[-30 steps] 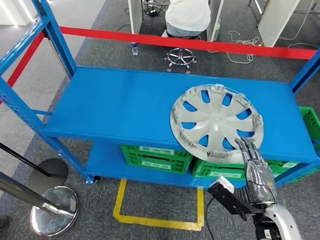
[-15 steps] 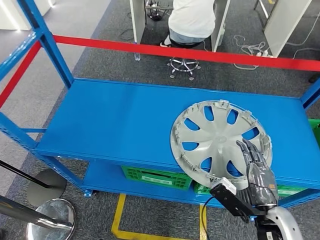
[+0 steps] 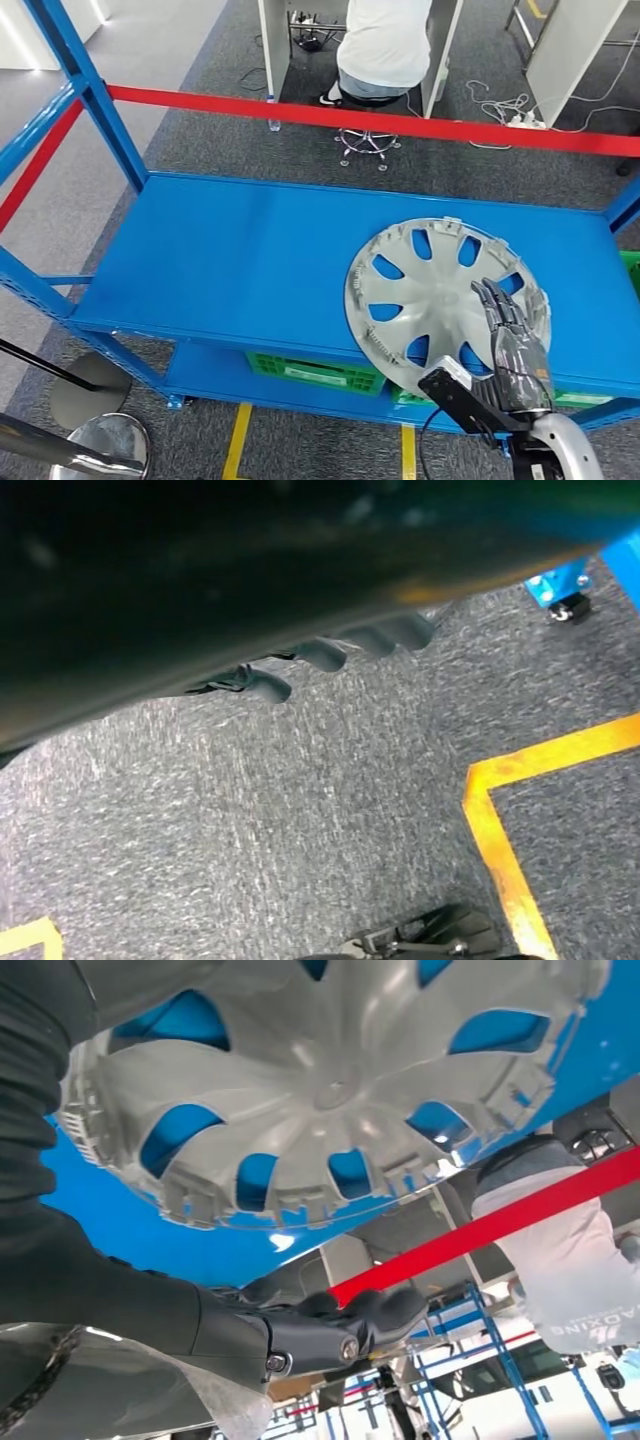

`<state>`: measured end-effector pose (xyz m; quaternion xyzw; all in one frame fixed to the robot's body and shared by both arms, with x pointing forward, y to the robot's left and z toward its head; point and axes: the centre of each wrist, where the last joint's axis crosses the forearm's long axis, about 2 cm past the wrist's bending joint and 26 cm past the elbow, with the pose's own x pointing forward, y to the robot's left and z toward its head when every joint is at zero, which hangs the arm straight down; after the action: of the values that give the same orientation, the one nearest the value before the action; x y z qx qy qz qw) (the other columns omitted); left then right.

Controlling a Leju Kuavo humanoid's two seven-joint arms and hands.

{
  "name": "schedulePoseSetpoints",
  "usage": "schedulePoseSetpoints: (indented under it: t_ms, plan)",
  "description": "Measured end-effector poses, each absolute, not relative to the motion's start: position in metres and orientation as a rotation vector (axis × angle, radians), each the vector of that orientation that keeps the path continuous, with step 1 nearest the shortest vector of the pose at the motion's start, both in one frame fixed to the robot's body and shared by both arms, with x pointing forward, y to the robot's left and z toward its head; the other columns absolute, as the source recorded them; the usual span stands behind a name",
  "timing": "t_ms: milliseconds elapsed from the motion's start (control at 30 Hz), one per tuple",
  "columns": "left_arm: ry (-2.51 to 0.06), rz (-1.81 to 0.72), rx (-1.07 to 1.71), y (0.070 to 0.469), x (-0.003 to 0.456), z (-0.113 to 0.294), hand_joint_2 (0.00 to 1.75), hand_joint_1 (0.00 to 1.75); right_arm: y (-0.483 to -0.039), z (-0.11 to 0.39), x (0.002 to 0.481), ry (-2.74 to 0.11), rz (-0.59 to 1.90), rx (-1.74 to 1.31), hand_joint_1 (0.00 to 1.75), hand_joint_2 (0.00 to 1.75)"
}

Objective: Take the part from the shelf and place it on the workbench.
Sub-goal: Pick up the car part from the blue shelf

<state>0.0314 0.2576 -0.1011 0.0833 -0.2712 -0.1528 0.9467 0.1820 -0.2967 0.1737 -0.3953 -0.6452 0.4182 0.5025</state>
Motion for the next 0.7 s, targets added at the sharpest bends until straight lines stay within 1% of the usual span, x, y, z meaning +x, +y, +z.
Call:
schedulePoseSetpoints:
  t_ms: [700]
  plan:
    - [-0.554,-0.311,0.173,0.2583,0.0321,-0.1009,0.00,0.00,-0.2967,0.1737,0.1820,-1.559,1.010,-0.955,0.00,1.75]
